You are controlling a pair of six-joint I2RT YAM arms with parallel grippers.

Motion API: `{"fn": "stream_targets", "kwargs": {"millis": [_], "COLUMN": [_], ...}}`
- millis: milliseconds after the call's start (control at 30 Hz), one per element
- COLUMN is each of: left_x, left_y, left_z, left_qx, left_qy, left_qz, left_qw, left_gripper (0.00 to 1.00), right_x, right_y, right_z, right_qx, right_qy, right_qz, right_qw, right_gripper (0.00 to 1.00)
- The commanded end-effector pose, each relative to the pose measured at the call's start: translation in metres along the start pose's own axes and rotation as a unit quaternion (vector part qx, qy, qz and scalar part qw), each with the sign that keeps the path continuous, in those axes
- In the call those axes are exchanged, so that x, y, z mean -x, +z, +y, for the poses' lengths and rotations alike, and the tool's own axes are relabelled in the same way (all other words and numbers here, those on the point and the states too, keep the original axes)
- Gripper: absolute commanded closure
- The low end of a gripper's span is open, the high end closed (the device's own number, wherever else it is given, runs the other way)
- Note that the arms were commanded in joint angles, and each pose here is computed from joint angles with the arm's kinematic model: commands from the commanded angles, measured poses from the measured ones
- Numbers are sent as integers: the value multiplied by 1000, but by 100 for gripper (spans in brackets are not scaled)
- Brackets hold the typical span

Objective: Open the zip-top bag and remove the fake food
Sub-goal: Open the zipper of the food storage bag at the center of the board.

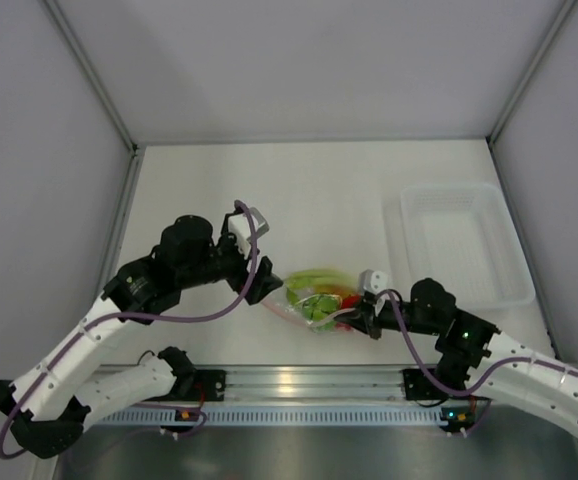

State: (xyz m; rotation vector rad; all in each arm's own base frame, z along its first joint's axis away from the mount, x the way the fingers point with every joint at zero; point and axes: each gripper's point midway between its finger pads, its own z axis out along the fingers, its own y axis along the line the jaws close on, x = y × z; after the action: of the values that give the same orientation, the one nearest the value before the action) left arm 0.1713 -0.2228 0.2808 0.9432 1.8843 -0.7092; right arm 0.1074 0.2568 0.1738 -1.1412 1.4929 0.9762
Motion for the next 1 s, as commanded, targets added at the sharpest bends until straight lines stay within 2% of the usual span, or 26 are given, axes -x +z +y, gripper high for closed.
{"fn": "stream_targets", "kwargs": {"millis": [0,33,200,433,500,533,700,967], "left_x": [8,6,-17,-17,-18,-17,-20,-32], "left_y": [-7,-5,4,6,6,6,8,13], "left_z": [-4,-6,-10,-9,-9,-10,-39,-52], "left_qx": [-2,-9,-26,-24,-24,-26,-116,-104], "left_qy": [-11,-11,-13,-19,-18,-18,-18,-10], "left_qz": [-23,-19,9,12,12,12,23,42], "left_qw": [1000,1000,1000,999,999,999,993,994], "left_gripper": [6,7,9,9,8,8,11,12], "right_x": [18,15,5,-4,-6,-7,-14,-5], "right_y": [4,4,9,8,10,9,13,6], "right_z": [1,-4,6,5,17,10,30,32], "right_qx": [-17,-37,-38,-72,-57,-83,-82,-88], "right_qy": [-1,1,-6,-29,-47,-61,-121,-128], "right_qz": [-37,-30,-16,-15,-25,-24,-15,-44], "right_qw": [999,999,999,997,997,994,989,987], "right_gripper": [98,98,99,100,100,100,100,100]}}
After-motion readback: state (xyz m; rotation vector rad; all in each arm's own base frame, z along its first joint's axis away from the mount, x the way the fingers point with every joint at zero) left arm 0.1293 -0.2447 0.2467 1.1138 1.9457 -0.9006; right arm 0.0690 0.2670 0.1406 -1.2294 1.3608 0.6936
